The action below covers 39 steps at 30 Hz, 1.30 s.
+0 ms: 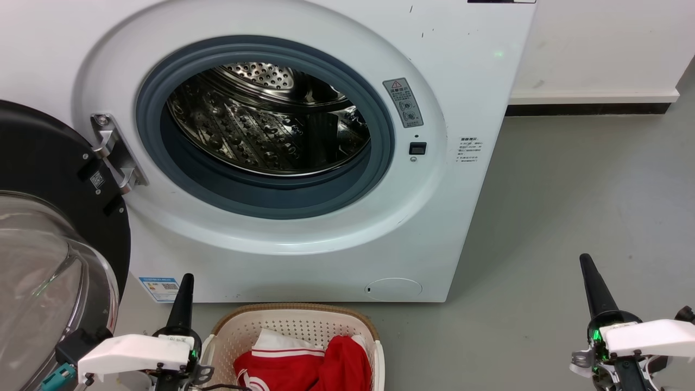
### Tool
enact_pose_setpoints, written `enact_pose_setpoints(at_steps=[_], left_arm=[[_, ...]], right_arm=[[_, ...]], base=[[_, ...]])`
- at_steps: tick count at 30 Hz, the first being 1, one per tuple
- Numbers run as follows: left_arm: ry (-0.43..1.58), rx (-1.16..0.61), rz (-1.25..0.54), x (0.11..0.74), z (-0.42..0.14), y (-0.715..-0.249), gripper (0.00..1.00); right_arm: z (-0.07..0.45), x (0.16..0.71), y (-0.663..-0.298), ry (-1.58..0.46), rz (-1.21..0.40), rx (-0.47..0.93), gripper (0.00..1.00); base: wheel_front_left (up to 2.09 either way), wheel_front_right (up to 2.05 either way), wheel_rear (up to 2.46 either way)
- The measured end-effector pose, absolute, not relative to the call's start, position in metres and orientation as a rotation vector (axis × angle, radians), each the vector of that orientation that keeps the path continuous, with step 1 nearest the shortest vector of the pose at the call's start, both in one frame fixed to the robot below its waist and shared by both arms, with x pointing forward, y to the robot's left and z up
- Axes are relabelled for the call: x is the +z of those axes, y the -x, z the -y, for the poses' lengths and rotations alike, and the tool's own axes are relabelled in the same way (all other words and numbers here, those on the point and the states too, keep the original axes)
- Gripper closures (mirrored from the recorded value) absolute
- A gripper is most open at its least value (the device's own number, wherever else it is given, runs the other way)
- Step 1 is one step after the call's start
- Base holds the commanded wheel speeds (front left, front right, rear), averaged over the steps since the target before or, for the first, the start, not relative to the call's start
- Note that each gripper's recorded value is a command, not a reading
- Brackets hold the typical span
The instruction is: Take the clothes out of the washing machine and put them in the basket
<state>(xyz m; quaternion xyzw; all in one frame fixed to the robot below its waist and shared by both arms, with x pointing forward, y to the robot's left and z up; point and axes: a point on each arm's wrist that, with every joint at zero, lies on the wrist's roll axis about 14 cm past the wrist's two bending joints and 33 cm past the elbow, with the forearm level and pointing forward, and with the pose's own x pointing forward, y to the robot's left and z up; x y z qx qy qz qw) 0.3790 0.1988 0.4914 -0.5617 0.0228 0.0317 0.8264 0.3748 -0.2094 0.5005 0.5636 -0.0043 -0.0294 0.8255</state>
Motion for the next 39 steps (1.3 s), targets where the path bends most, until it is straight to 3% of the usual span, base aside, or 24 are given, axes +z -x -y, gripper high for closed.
enact_pose_setpoints(at_steps=[39], left_arm=[[1.537, 0.015, -0.014, 0.503, -0.200, -0.387, 1.00]], right_arm=[[0.200, 0.505, -0.387, -1.539, -0.005, -0.010, 1.00]], base=[[0.00, 0.00, 0.00]])
